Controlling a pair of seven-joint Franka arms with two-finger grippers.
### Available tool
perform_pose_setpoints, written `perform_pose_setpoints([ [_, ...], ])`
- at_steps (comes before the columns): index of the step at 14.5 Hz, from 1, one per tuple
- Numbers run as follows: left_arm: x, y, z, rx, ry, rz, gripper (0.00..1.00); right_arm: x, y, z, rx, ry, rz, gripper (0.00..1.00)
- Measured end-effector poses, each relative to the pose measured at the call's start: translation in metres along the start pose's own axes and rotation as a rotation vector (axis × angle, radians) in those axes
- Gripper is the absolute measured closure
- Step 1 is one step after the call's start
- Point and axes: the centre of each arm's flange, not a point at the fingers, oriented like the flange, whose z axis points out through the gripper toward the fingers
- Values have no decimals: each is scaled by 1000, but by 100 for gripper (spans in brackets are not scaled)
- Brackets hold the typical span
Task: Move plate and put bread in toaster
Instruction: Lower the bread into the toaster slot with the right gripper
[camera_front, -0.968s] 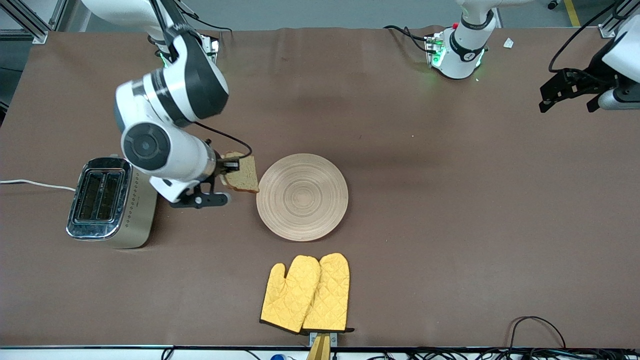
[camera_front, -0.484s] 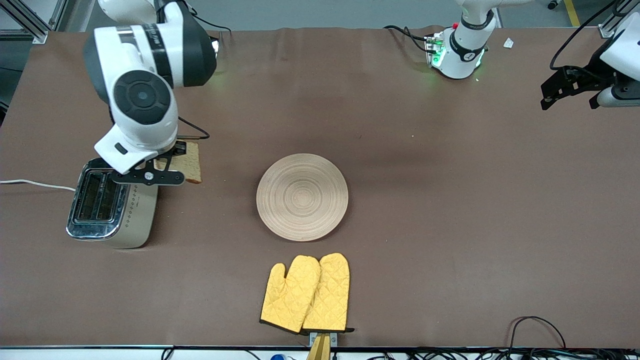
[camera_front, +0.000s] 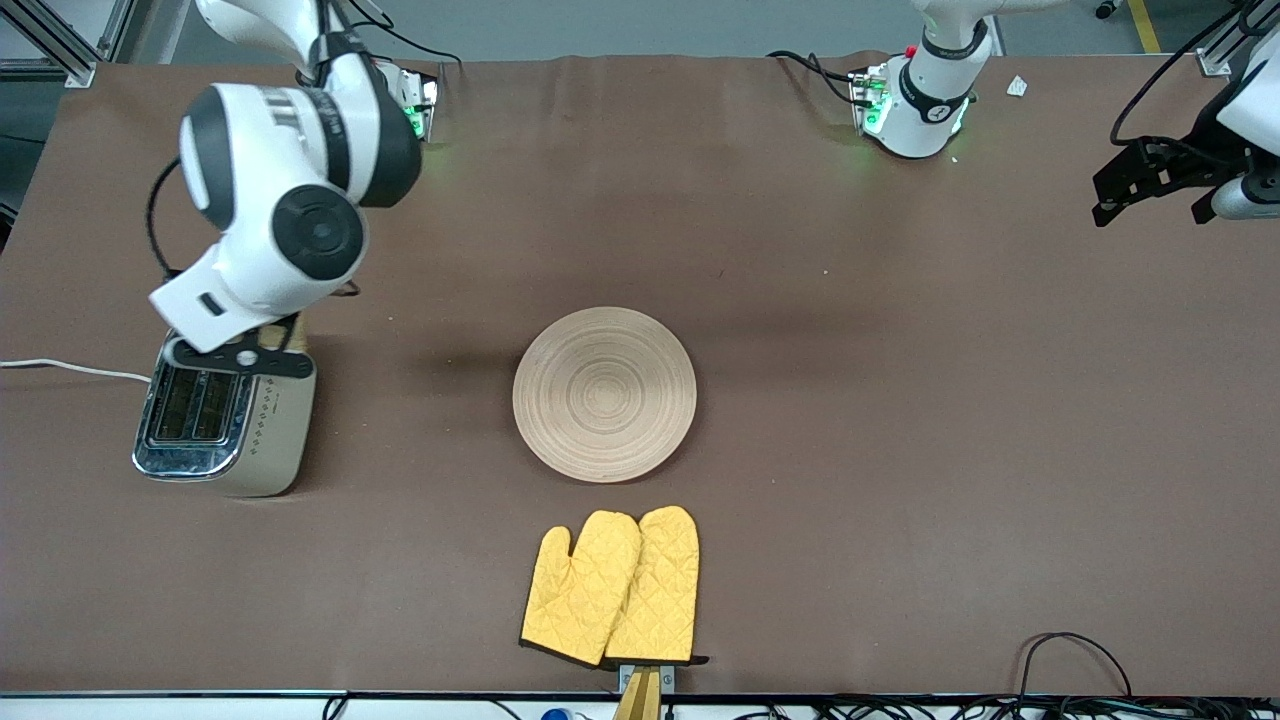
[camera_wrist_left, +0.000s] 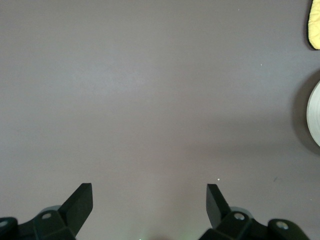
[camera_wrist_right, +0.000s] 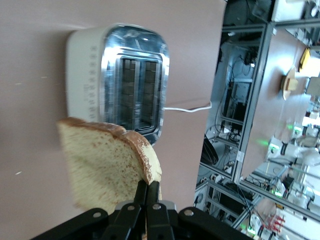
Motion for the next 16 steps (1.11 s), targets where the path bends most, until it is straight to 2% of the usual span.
perform_pose_setpoints([
  [4,9,-1,1,0,3,0,0,24,33,45,7,-9,50,98],
  [10,11,-1,-1,-1,6,-1,0,39,4,79,-6,26,0,98],
  [16,10,-2,0,0,-2,-1,0,46,6,89,-26,42,-1,98],
])
